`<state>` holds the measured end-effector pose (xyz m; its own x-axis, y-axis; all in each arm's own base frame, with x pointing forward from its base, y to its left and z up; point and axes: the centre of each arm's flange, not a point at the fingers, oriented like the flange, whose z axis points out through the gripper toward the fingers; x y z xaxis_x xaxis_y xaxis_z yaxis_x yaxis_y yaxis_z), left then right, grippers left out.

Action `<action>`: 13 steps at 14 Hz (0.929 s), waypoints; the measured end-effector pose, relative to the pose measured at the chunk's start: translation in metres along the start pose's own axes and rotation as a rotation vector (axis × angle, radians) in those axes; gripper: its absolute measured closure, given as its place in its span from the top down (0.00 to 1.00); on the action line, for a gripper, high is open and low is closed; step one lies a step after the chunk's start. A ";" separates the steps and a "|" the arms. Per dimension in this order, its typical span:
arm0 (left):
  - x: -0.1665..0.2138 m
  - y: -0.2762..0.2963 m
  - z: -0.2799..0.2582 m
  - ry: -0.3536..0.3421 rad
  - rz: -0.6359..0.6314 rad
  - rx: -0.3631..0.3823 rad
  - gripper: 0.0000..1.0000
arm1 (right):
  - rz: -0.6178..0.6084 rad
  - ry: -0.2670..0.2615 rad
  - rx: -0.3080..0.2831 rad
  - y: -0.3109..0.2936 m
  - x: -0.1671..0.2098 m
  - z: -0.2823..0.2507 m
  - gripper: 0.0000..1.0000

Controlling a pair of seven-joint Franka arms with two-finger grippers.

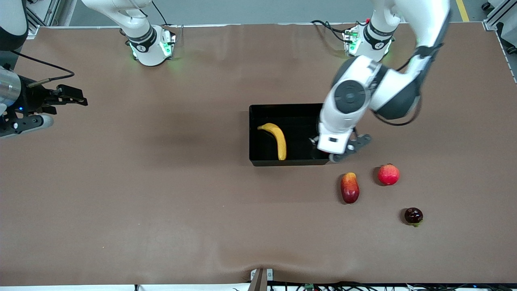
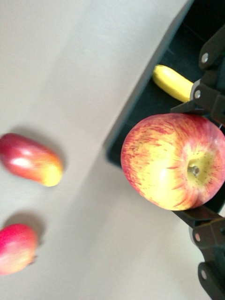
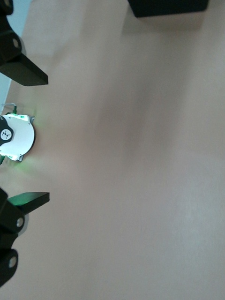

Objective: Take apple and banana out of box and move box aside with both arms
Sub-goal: 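Lift the apple out of the box with the left gripper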

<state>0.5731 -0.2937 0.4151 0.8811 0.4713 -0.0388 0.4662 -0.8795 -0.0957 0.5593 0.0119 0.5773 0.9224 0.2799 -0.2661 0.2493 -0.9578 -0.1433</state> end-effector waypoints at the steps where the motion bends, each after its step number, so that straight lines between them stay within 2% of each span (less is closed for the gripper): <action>1: 0.021 -0.014 -0.010 0.010 0.015 -0.016 0.76 | -0.018 -0.024 0.002 -0.009 0.001 0.004 1.00; 3: 0.062 -0.046 -0.021 0.018 0.046 -0.031 0.76 | -0.055 -0.060 0.007 -0.018 0.000 0.008 1.00; 5: 0.094 -0.078 -0.020 0.006 0.084 -0.022 0.76 | -0.081 -0.069 0.011 -0.015 -0.002 0.008 1.00; 7: 0.120 -0.109 -0.015 -0.013 0.112 -0.011 0.76 | -0.077 -0.054 0.007 -0.009 -0.007 0.000 1.00; 10: 0.153 -0.157 0.006 -0.052 0.113 0.009 0.76 | -0.068 -0.017 -0.044 -0.005 -0.018 -0.022 1.00; 12: 0.167 -0.181 0.035 -0.075 0.102 0.051 0.76 | -0.079 -0.025 -0.051 -0.007 -0.003 -0.011 1.00; 13: 0.171 -0.186 0.051 -0.079 0.100 0.057 0.76 | -0.089 0.003 -0.070 -0.009 0.011 -0.007 1.00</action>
<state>0.6326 -0.0462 0.3755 0.9128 0.3876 -0.1287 0.3695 -0.9181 -0.1435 0.5693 0.0237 0.5820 0.8964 0.3641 -0.2527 0.3503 -0.9313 -0.0995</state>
